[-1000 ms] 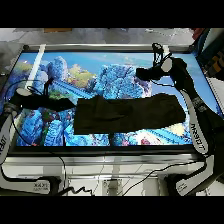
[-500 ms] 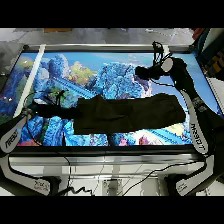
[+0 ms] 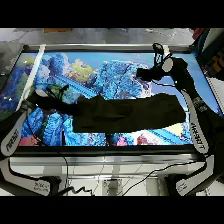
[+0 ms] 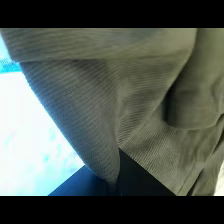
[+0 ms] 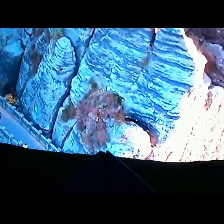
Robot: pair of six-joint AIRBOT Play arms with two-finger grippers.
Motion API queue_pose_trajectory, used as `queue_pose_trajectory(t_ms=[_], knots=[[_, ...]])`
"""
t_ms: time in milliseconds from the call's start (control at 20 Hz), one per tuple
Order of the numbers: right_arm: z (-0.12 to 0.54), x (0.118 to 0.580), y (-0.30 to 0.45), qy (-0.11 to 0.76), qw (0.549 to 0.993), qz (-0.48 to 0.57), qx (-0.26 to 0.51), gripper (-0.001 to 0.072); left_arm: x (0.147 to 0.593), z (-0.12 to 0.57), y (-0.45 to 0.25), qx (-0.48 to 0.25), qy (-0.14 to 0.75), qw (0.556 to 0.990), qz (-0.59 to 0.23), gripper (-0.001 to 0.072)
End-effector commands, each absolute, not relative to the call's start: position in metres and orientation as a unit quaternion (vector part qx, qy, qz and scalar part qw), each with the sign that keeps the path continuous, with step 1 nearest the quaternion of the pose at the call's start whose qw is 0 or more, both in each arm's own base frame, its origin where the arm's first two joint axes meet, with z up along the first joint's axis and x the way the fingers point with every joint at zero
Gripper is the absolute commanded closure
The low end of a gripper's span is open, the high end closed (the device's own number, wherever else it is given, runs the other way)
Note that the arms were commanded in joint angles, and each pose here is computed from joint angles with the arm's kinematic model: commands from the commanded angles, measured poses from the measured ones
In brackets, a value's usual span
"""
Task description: Fold the clothes and pants, and hang the long-sleeved shirts on hangers.
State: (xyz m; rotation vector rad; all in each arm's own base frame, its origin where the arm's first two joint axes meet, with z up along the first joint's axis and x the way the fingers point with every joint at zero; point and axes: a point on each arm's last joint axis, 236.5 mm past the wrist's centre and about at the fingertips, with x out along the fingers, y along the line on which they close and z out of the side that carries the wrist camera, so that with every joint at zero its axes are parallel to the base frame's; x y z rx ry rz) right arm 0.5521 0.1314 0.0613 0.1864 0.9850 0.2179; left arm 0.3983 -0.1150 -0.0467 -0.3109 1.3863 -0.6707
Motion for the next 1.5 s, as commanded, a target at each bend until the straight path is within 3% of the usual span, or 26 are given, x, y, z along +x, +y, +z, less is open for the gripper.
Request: queue_pose_trajectory(t_ms=[0, 200, 450, 650, 950, 1150, 1450], knots=[[0.053, 0.541, 0.123, 0.494, 0.861, 0.109, 0.05, 0.0679, 0.39, 0.025, -0.079, -0.078, 0.655, 0.713, -0.24, 0.0695], [0.045, 0.532, 0.124, 0.513, 0.85, 0.113, 0.045, 0.068, 0.381, 0.12, -0.079, -0.058, 0.614, 0.759, -0.211, 0.0695], [0.036, 0.525, 0.141, 0.527, 0.836, 0.139, 0.064, 0.068, 0.379, 0.178, -0.064, 0.009, 0.566, 0.817, -0.11, 0.0696], [0.032, 0.51, 0.18, 0.526, 0.825, 0.204, 0.027, 0.068, 0.377, 0.178, -0.055, 0.06, 0.571, 0.816, -0.063, 0.0695], [0.024, 0.473, 0.245, 0.528, 0.793, 0.297, -0.064, 0.068, 0.364, 0.172, -0.038, 0.069, 0.6, 0.797, -0.024, 0.0695], [0.017, 0.459, 0.283, 0.519, 0.785, 0.328, -0.085, 0.068, 0.355, 0.171, -0.039, 0.056, 0.614, 0.787, -0.009, 0.0695], [0.008, 0.467, 0.306, 0.5, 0.794, 0.338, -0.074, 0.068, 0.399, 0.204, -0.091, 0.083, 0.501, 0.859, -0.068, 0.0695]])
